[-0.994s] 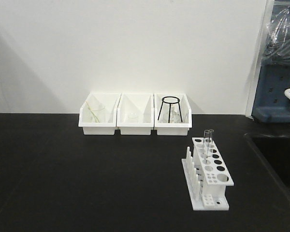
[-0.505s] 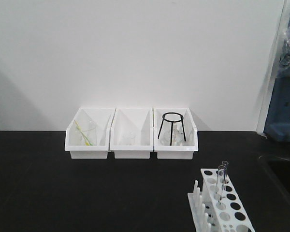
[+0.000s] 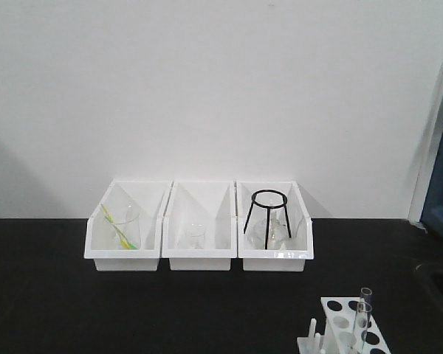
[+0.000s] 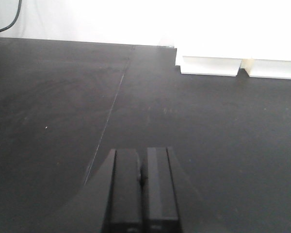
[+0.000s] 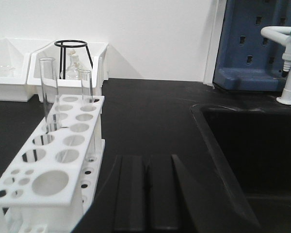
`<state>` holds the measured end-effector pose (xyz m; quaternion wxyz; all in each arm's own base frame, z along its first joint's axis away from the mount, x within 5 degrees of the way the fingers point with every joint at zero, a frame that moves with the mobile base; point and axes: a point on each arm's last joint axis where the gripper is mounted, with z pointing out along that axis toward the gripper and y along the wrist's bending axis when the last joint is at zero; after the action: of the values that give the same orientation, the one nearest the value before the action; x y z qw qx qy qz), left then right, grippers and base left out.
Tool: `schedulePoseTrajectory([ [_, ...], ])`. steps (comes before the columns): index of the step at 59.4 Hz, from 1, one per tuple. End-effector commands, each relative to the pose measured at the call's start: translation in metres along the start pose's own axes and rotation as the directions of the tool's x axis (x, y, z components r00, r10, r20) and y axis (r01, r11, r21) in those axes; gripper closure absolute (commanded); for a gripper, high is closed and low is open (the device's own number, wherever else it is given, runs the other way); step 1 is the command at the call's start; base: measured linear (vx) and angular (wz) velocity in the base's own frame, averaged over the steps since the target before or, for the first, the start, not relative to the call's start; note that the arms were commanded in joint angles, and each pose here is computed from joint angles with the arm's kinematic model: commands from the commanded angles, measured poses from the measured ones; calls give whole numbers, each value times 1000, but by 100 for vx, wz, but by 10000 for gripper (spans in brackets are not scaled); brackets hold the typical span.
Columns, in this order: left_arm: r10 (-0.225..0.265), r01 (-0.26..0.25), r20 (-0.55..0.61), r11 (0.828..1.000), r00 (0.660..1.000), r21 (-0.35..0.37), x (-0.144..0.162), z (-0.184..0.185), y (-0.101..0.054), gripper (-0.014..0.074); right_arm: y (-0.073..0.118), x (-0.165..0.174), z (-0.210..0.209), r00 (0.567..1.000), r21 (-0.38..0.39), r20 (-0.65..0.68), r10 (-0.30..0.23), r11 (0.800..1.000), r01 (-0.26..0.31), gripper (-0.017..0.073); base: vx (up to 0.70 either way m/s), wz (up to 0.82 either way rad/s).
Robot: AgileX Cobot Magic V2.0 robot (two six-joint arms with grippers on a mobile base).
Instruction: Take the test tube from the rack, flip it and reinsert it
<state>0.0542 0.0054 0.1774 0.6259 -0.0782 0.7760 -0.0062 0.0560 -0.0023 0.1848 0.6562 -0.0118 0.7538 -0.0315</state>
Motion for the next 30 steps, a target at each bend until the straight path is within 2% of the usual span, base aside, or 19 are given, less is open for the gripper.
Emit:
schedulePoseTrajectory([
  [1,-3,1,97,1000,995,23,-8,-1,-2,600,0,-8,-1,996,7,90,-1,1000,1,568,13,-1],
  [30,-3,1,97,1000,995,23,-8,-1,-2,600,0,-8,-1,996,7,90,-1,1000,1,568,5,0],
])
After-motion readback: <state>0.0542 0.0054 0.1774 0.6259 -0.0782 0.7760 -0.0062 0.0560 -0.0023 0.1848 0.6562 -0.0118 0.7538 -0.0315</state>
